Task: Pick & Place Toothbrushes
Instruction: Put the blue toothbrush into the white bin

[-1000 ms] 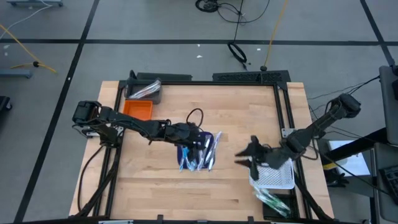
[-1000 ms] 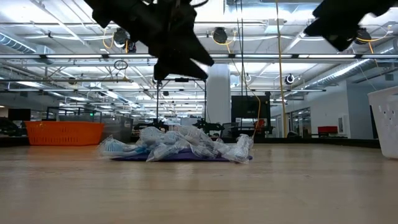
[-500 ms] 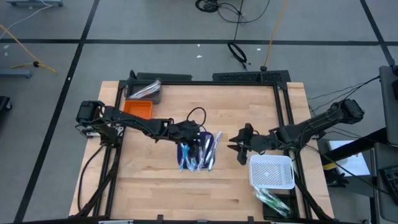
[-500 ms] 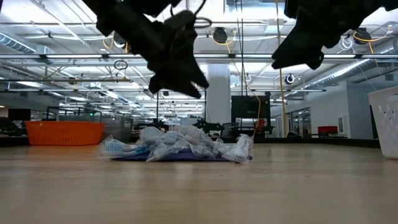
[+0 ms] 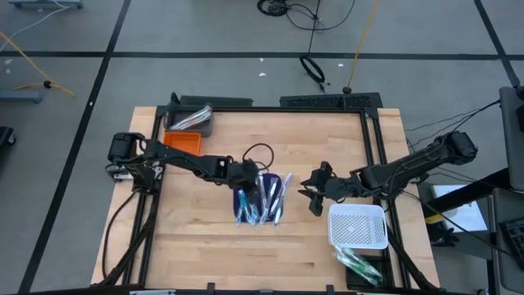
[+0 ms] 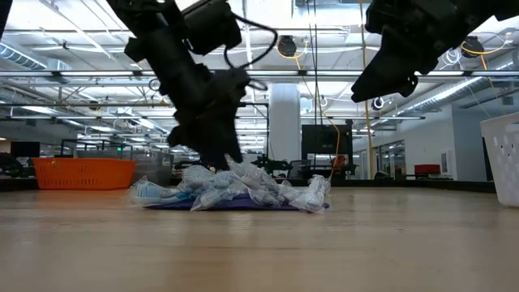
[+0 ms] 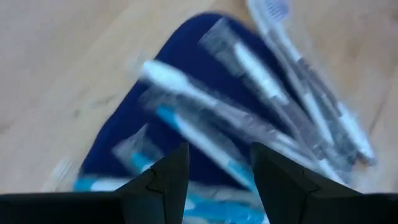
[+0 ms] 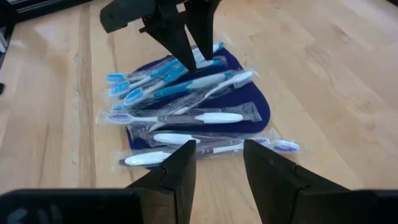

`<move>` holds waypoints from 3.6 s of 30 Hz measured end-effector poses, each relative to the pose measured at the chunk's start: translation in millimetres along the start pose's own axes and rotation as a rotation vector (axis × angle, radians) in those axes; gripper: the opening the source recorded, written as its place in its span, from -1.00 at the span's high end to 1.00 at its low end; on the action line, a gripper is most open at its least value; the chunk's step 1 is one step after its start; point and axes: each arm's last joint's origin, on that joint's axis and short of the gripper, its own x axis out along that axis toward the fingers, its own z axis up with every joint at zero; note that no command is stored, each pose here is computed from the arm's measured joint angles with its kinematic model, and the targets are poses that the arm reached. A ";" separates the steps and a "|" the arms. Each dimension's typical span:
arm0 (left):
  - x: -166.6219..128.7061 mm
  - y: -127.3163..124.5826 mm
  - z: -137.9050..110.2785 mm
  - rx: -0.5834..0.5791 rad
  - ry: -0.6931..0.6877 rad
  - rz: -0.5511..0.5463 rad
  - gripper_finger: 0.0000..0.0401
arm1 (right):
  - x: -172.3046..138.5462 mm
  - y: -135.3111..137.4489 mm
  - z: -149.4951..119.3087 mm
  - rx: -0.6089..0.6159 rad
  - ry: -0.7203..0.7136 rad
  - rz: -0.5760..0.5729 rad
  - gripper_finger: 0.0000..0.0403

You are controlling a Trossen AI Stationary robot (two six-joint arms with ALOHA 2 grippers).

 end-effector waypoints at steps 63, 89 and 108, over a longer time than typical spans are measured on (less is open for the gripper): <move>-13.0 10.1 -41.2 -0.209 0.170 0.209 0.15 | 7.0 -6.0 -12.9 -0.065 -0.063 0.023 0.38; -52.8 7.1 -15.2 -0.037 -0.018 0.144 1.00 | 7.0 -6.1 -13.3 -0.059 -0.058 0.022 0.38; -84.7 -25.3 3.2 0.237 -0.336 -0.062 1.00 | 7.6 -5.2 11.0 -0.049 -0.240 0.143 0.38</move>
